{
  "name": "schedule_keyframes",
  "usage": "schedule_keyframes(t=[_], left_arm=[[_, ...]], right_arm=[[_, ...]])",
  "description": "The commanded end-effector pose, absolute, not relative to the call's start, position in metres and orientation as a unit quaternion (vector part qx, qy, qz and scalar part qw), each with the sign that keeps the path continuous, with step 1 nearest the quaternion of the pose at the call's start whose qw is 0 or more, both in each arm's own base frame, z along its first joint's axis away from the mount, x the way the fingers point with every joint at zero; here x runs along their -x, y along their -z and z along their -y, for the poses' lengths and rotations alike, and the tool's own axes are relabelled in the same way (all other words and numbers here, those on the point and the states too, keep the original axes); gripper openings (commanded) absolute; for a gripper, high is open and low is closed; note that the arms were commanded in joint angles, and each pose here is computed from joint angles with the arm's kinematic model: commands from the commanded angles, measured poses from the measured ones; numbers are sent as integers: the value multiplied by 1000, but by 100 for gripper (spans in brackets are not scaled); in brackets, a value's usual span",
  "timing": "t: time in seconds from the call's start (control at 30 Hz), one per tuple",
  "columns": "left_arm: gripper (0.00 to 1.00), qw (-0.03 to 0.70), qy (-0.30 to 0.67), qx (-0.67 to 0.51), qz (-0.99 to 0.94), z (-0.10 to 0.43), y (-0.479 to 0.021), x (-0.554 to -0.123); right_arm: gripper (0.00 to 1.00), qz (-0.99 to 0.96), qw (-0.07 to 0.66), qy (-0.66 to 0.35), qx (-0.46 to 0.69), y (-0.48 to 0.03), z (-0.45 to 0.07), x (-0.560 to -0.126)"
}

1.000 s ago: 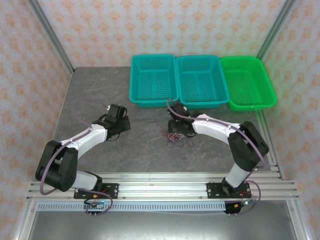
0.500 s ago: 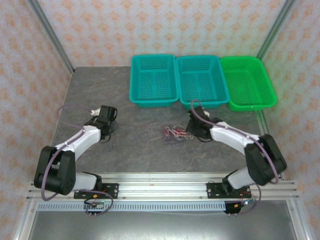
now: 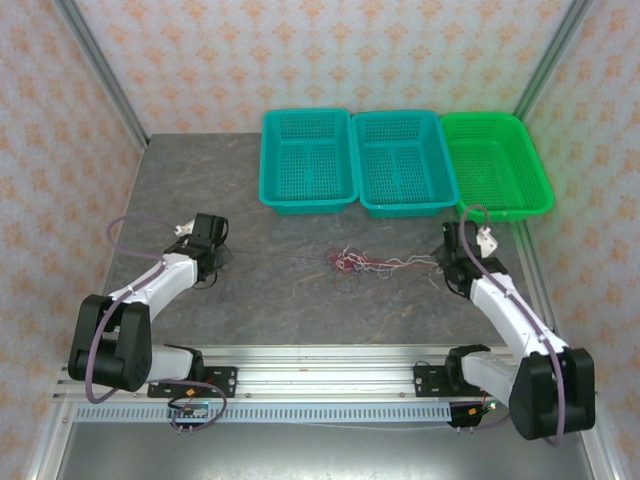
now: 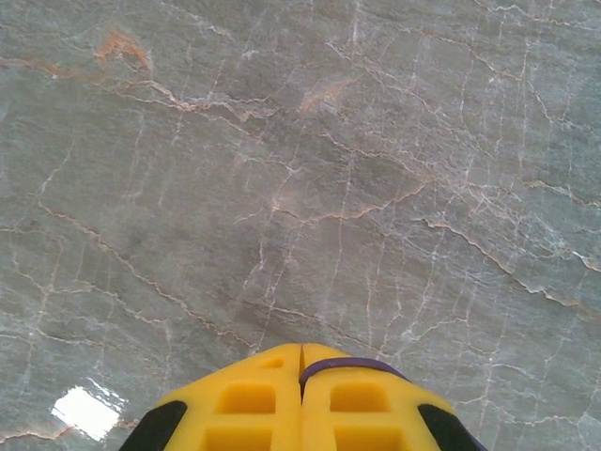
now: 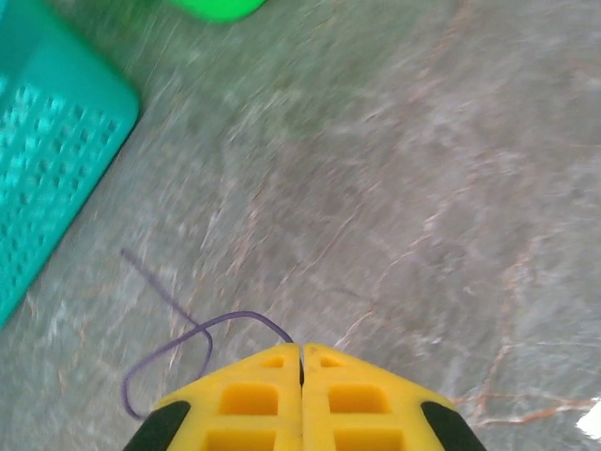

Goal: Untangle the cables

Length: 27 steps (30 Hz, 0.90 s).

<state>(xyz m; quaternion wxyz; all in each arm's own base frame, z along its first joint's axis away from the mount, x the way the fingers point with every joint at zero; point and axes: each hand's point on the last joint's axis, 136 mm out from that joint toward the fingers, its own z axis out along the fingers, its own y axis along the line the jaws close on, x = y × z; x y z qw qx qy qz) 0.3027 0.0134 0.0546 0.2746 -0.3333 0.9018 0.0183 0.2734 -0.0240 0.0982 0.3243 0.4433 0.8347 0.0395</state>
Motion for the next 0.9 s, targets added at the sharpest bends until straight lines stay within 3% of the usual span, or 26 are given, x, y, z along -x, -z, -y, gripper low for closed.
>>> schedule_keyframes(t=[0.0,0.13,0.27,0.4,0.5,0.6,0.67,0.7,0.77,0.87], left_arm=[[0,284,-89,374,-878,-51,-59,-291],[0,281,-75,374,-881,-50,-56,-290],[0,296,39,319,-899,-7,-49,-321],[0,300,58,261,-916,27,-51,-336],[0,300,70,234,-922,42,-51,-341],[0,298,67,225,-925,46,-52,-340],[0,298,59,226,-925,43,-52,-339],[0,300,56,227,-925,42,-53,-339],[0,300,52,229,-925,40,-53,-338],[0,299,54,229,-925,41,-54,-338]], right_arm=[[0,-781,328,34,-530,-93,77,-236],[0,-772,351,25,-529,-101,83,-235],[4,-835,345,-99,-416,-90,22,-276],[29,-905,300,-102,-282,-77,-35,-284],[45,-933,279,-70,-217,-84,-50,-285],[65,-936,326,-34,-129,-115,-67,-292],[94,-924,380,6,-49,-140,-87,-296],[100,-918,396,19,-8,-148,-99,-296],[99,-908,412,22,74,-158,-131,-295],[100,-909,376,-12,182,-143,-181,-289]])
